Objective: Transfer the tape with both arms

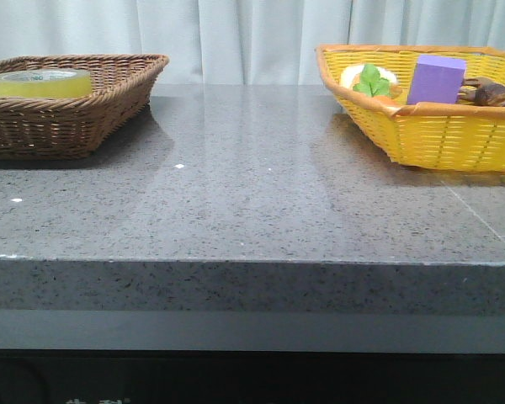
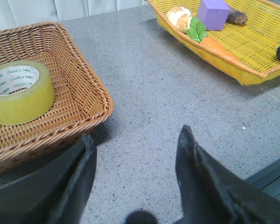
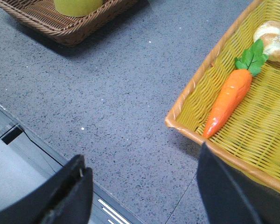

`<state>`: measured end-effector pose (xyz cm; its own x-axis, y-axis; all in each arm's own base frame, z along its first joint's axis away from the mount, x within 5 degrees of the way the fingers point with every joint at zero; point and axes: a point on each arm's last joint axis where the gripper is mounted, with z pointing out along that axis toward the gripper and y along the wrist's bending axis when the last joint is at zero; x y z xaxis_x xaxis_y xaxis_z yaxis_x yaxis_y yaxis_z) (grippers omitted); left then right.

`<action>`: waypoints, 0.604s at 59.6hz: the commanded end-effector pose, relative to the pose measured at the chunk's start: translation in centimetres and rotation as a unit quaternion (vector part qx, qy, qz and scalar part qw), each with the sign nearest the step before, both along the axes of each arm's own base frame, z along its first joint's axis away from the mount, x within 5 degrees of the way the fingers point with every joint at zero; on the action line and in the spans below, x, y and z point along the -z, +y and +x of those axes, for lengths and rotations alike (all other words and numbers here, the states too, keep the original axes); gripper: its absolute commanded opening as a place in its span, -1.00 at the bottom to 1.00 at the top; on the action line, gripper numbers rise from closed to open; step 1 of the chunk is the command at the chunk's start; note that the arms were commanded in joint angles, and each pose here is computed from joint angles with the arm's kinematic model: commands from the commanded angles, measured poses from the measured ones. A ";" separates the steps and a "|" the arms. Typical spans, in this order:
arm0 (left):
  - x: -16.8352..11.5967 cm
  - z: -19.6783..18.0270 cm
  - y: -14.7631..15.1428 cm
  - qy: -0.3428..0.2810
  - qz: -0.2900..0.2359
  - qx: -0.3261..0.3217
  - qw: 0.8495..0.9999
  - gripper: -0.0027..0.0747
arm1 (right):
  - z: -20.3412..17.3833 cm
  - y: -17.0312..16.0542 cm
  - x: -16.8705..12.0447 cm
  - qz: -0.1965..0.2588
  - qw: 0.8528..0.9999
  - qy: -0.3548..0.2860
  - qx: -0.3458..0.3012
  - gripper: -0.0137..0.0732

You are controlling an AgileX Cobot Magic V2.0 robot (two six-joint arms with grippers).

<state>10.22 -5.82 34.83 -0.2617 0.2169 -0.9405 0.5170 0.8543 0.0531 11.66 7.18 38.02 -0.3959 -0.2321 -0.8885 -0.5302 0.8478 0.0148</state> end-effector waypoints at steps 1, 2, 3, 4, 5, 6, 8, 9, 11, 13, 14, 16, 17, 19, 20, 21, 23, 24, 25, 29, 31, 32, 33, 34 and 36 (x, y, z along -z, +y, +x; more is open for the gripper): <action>-1.6 0.0 -0.1 -0.043 -0.037 0.001 0.998 -0.12 | 0.1 0.0 -1.4 0.023 0.999 -0.042 0.002 0.21; -1.6 0.0 -0.1 -0.043 -0.037 0.001 0.998 -0.16 | 0.1 0.0 -1.4 0.023 0.999 -0.042 0.002 0.16; -1.6 0.0 -0.1 -0.043 -0.037 0.001 0.998 -0.22 | 0.1 0.0 -1.4 0.023 0.999 -0.042 0.002 0.07; -1.6 0.0 -0.1 -0.043 -0.037 0.001 0.998 -0.27 | 0.1 0.0 -1.4 0.023 0.999 -0.042 0.002 0.02; -1.6 0.0 -0.1 -0.043 -0.037 0.001 0.998 -0.34 | 0.1 0.0 -1.4 0.023 0.999 -0.042 0.002 -0.07; -1.6 0.0 -0.1 -0.043 -0.037 0.001 0.998 -0.39 | 0.1 0.0 -1.4 0.023 0.999 -0.042 0.002 -0.13; -1.6 0.0 -0.1 -0.043 -0.037 0.001 0.998 -0.52 | 0.1 0.0 -1.4 0.023 0.999 -0.042 0.002 -0.28; -1.6 0.0 -0.1 -0.043 -0.037 0.001 0.998 -0.59 | 0.1 0.0 -1.4 0.023 0.999 -0.042 0.002 -0.36; -1.6 0.0 -0.1 -0.043 -0.037 0.001 0.998 -0.69 | 0.1 0.0 -1.4 0.023 0.999 -0.042 0.002 -0.47; -1.6 0.0 -0.1 -0.043 -0.037 0.001 0.998 -0.81 | 0.1 0.0 -1.4 0.023 0.999 -0.042 0.002 -0.60; -1.6 0.0 -0.1 -0.043 -0.037 0.001 0.998 -0.85 | 0.1 0.0 -1.4 0.023 0.999 -0.042 0.002 -0.67; -1.6 0.0 -0.1 -0.043 -0.037 0.001 0.998 -0.95 | 0.1 0.0 -1.4 0.023 0.999 -0.042 0.002 -0.77; -1.6 0.0 -0.1 -0.043 -0.037 0.001 0.998 -0.98 | 0.1 0.0 -1.4 0.023 0.999 -0.042 0.002 -0.81; -1.6 0.0 -0.1 -0.044 -0.036 0.000 0.998 -0.98 | 0.1 0.0 -1.4 0.023 0.999 -0.042 0.002 -0.84; -1.6 0.0 -0.1 -0.044 -0.036 0.000 0.998 -0.98 | 0.1 0.0 -1.4 0.023 0.999 -0.042 0.002 -0.83; -1.6 0.0 -0.1 -0.042 -0.035 0.001 0.998 -0.98 | 0.1 0.0 -1.4 0.023 0.999 -0.042 0.002 -0.83; -1.6 0.0 -0.1 -0.042 -0.035 0.001 0.998 -0.98 | 0.1 0.0 -1.4 0.023 0.999 -0.042 0.002 -0.84; -1.6 0.0 -0.1 -0.042 -0.035 0.001 0.998 -0.98 | 0.1 0.0 -1.4 0.023 0.999 -0.043 0.002 -0.84; -1.6 0.0 -0.1 -0.042 -0.035 0.001 0.998 -0.98 | 0.1 0.0 -1.4 0.023 0.999 -0.043 0.002 -0.84; -1.6 0.0 -0.1 -0.042 -0.035 0.001 0.998 -0.98 | 0.1 0.0 -1.4 0.023 0.999 -0.042 0.002 -0.84; -1.6 0.0 -0.1 -0.042 -0.035 0.001 0.998 -0.98 | 0.1 0.0 -1.4 0.023 0.999 -0.042 0.002 -0.84; -1.6 0.0 -0.1 -0.042 -0.035 0.001 0.998 -0.98 | 0.1 0.0 -1.4 0.023 0.999 -0.042 0.002 -0.84; -1.6 0.0 -0.1 -0.042 -0.035 0.001 0.998 -0.98 | 0.1 0.0 -1.4 0.023 0.999 -0.042 0.002 -0.84; -1.6 0.0 -0.1 -0.042 -0.035 0.001 0.998 -0.98 | 0.1 0.0 -1.4 0.023 0.999 -0.042 0.002 -0.84; -1.6 0.0 -0.1 -0.042 -0.035 0.001 0.998 -0.98 | 0.1 0.0 -1.4 0.023 0.999 -0.042 0.002 -0.84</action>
<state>10.23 -5.82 34.83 -0.2605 0.2161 -0.9410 0.5169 0.8544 0.0532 11.66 7.18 38.02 -0.3959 -0.2321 -0.8885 -0.5302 0.8478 0.0148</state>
